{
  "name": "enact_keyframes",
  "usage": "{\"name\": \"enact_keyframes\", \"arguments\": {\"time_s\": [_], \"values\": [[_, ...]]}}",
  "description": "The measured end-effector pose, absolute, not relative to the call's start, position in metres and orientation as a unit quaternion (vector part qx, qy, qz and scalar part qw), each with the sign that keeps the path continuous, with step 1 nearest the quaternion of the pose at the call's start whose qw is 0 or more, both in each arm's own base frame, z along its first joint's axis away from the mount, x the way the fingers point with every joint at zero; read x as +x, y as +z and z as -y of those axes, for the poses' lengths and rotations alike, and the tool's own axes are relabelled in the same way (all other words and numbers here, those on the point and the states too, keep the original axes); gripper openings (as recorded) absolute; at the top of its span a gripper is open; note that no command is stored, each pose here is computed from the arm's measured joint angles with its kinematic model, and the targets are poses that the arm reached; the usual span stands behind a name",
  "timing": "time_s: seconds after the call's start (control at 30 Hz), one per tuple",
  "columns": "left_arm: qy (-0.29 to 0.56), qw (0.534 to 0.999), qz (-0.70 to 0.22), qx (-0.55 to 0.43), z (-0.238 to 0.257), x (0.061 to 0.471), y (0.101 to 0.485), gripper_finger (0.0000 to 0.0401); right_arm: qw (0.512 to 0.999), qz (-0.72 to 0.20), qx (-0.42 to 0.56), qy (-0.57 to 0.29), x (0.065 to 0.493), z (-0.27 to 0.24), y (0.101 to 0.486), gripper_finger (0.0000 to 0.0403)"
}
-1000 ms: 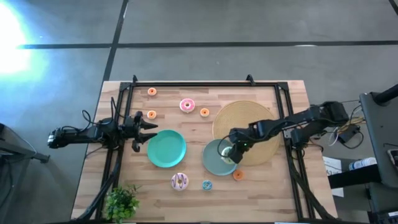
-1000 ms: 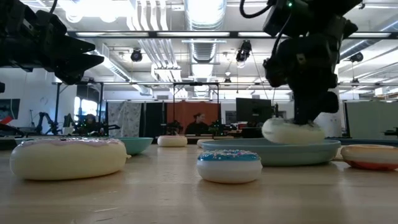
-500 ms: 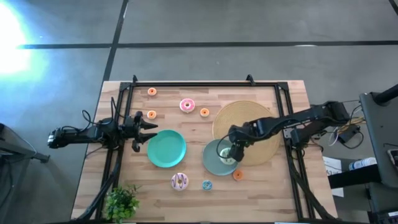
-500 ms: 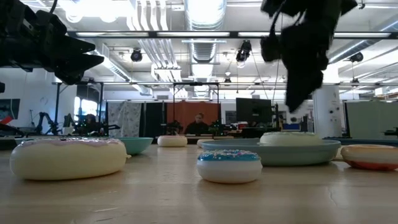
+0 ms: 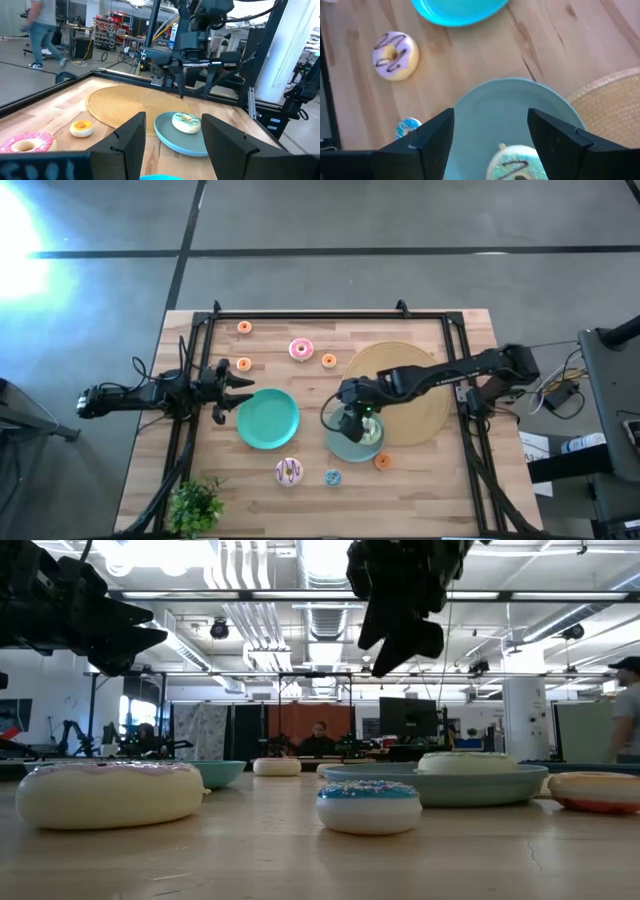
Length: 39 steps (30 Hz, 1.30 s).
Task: Pick & Place donuts
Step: Put the big pink donut on the gray plate
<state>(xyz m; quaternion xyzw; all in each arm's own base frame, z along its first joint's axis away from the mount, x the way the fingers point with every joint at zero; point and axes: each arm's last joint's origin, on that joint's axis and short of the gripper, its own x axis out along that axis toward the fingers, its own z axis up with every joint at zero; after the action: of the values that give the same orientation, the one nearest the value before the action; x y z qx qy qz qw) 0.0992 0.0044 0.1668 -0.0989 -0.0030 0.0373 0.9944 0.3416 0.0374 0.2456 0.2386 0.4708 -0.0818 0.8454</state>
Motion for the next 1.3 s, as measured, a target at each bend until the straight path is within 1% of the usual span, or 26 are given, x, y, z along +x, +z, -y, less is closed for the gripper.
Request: {"name": "enact_keyframes", "arguments": {"time_s": [0.23, 0.3, 0.37, 0.43, 0.5, 0.57, 0.63, 0.77, 0.83, 0.9, 1.0, 1.13, 1.3], "values": [[0.038, 0.994, 0.002, -0.099, -0.004, 0.100, 0.167, 0.0167, 0.839, -0.483, 0.236, -0.083, 0.343, -0.041, 0.259, 0.0226], [0.037, 0.992, 0.008, -0.119, -0.004, 0.100, 0.168, 0.0167, 0.839, -0.485, 0.233, -0.087, 0.342, -0.036, 0.258, 0.0226], [0.032, 0.978, 0.031, -0.204, -0.004, 0.099, 0.172, 0.0167, 0.837, -0.486, 0.233, -0.092, 0.342, -0.031, 0.256, 0.0226], [0.020, 0.945, 0.062, -0.321, -0.004, 0.099, 0.177, 0.0167, 0.837, -0.484, 0.236, -0.098, 0.343, -0.026, 0.254, 0.0226], [0.007, 0.907, 0.078, -0.415, -0.004, 0.099, 0.180, 0.0167, 0.841, -0.478, 0.233, -0.098, 0.346, -0.022, 0.254, 0.0226], [-0.004, 0.874, 0.090, -0.477, -0.005, 0.098, 0.183, 0.0167, 0.848, -0.469, 0.229, -0.094, 0.348, -0.019, 0.255, 0.0226], [0.002, 0.854, 0.100, -0.511, -0.005, 0.098, 0.183, 0.0167, 0.855, -0.455, 0.232, -0.093, 0.350, -0.016, 0.256, 0.0225], [0.057, 0.835, 0.146, -0.528, -0.009, 0.097, 0.185, 0.0167, 0.864, -0.432, 0.242, -0.096, 0.354, -0.010, 0.260, 0.0224], [0.078, 0.827, 0.161, -0.533, -0.011, 0.097, 0.185, 0.0167, 0.863, -0.415, 0.268, -0.104, 0.358, -0.008, 0.261, 0.0224], [0.081, 0.825, 0.163, -0.535, -0.011, 0.097, 0.185, 0.0167, 0.864, -0.396, 0.297, -0.093, 0.364, -0.008, 0.262, 0.0224], [0.084, 0.826, 0.159, -0.535, -0.011, 0.097, 0.184, 0.0167, 0.868, -0.374, 0.315, -0.082, 0.374, -0.008, 0.258, 0.0224], [0.090, 0.827, 0.150, -0.534, -0.011, 0.097, 0.182, 0.0167, 0.861, -0.363, 0.340, -0.105, 0.378, -0.005, 0.258, 0.0224], [0.090, 0.827, 0.149, -0.534, -0.011, 0.097, 0.182, 0.0167, 0.867, -0.344, 0.329, -0.148, 0.377, -0.001, 0.265, 0.0224]]}}
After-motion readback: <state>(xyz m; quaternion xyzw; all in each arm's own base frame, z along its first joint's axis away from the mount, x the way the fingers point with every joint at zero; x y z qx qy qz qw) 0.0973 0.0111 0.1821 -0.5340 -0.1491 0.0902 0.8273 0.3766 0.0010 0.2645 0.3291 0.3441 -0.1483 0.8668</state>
